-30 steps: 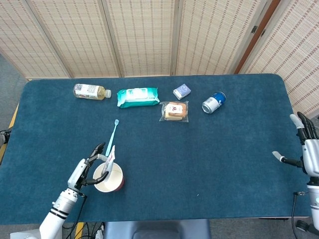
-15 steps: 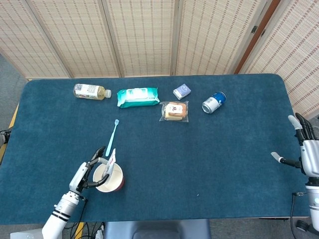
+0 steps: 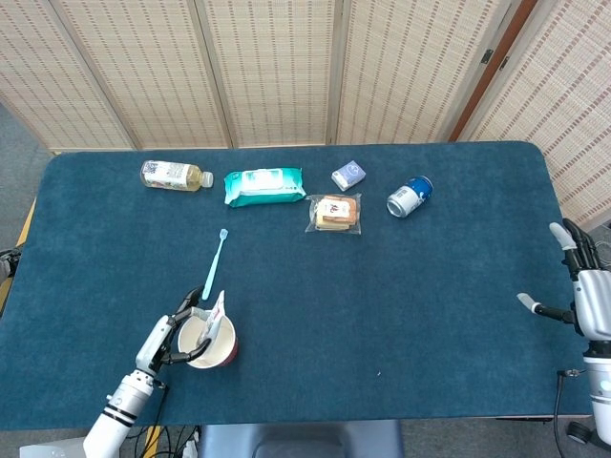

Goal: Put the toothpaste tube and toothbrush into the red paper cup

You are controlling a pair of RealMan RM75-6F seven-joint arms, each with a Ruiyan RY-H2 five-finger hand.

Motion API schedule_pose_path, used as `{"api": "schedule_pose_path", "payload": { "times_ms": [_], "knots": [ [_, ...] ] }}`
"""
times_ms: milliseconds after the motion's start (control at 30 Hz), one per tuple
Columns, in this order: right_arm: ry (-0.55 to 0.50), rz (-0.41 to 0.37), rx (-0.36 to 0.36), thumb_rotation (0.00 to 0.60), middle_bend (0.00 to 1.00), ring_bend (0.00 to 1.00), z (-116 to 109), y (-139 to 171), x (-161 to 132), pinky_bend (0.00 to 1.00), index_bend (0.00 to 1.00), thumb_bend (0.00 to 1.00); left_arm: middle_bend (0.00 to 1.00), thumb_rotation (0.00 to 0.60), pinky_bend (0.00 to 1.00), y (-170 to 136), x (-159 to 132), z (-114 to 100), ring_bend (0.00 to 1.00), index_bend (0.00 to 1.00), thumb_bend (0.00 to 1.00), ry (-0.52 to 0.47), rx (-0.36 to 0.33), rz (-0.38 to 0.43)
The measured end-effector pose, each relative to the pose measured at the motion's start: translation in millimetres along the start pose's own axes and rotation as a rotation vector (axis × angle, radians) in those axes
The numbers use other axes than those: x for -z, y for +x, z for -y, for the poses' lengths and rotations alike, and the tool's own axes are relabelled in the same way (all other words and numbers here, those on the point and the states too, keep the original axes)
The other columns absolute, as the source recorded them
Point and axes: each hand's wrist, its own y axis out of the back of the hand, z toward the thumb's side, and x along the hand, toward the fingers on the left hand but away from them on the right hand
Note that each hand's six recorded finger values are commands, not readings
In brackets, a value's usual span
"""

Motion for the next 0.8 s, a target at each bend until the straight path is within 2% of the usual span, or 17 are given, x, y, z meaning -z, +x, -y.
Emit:
{"api": "schedule_pose_path", "payload": {
  "times_ms": [800],
  "knots": [
    [-0.005, 0.0, -0.008, 0.6, 0.0, 0.03, 3.6, 0.3, -0.2, 0.37, 0.05, 0.0, 0.06, 0.6, 0.0, -1.5, 10.4, 2.7, 0.0, 0.69, 0.37, 0.003, 0.02, -0.023]
  ]
}}
